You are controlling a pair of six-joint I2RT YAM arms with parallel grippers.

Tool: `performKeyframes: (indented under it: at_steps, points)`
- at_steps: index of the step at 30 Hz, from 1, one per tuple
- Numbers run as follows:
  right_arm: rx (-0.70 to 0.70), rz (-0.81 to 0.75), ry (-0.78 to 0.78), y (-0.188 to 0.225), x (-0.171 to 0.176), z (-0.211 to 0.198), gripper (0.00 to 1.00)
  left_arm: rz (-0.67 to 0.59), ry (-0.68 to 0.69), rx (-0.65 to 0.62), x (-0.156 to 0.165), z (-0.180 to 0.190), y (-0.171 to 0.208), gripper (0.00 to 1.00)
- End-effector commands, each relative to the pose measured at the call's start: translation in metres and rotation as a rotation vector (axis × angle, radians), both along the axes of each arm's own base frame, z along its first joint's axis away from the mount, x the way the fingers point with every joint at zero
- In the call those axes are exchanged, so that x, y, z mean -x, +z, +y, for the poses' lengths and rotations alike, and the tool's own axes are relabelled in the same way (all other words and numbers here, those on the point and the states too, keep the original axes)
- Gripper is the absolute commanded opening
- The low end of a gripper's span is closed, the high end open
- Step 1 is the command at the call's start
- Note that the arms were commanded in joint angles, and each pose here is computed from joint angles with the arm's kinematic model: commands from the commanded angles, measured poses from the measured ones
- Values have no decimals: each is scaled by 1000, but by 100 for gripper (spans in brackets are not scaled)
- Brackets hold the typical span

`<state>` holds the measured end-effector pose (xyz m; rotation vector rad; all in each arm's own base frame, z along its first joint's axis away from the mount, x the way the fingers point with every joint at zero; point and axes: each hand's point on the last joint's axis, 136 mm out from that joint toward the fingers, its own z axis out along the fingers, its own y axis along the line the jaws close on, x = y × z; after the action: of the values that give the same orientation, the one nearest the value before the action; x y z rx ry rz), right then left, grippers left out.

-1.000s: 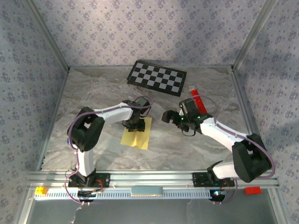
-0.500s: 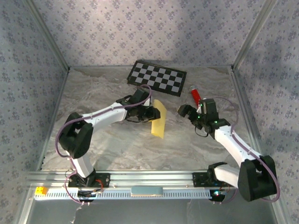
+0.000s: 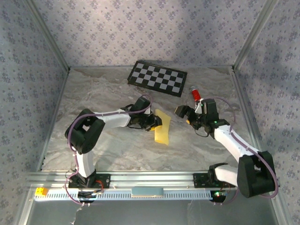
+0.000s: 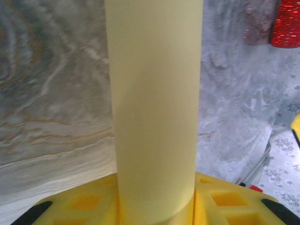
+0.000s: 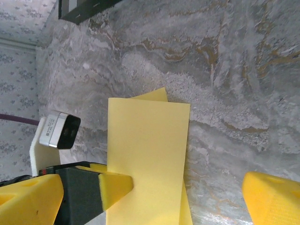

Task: Fold a paper plane with a square sheet of paper (pick it up from the middle)
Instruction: First fold the square sheet of paper in half at the center of the table.

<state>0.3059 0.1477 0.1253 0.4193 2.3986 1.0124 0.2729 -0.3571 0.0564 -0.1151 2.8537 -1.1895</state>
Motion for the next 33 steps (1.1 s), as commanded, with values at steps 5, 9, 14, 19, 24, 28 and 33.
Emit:
performKeyframes:
  at_steps: [5, 9, 14, 19, 24, 28, 33]
  points:
    - [-23, 0, 82, 2, -2, 22, 99, -46, 52, -59, -5, 15, -13, 41]
    - [-15, 20, 99, -5, -1, 28, 99, -81, 64, -113, -8, 26, -15, 48]
    - [-8, 40, 115, -12, 0, 33, 99, -133, 78, -175, -12, 38, -11, 59]
    - [-7, 52, 137, -16, 0, 38, 98, -167, 105, -248, -16, 52, -11, 61]
    - [-10, 68, 167, -21, 1, 45, 94, -162, 80, -285, -14, 56, -15, 60]
    - [-5, 83, 185, -26, 3, 51, 91, -149, 41, -318, -12, 57, -21, 59]
    - [-6, 100, 209, -31, 4, 56, 86, -140, 45, -344, -13, 60, -24, 59]
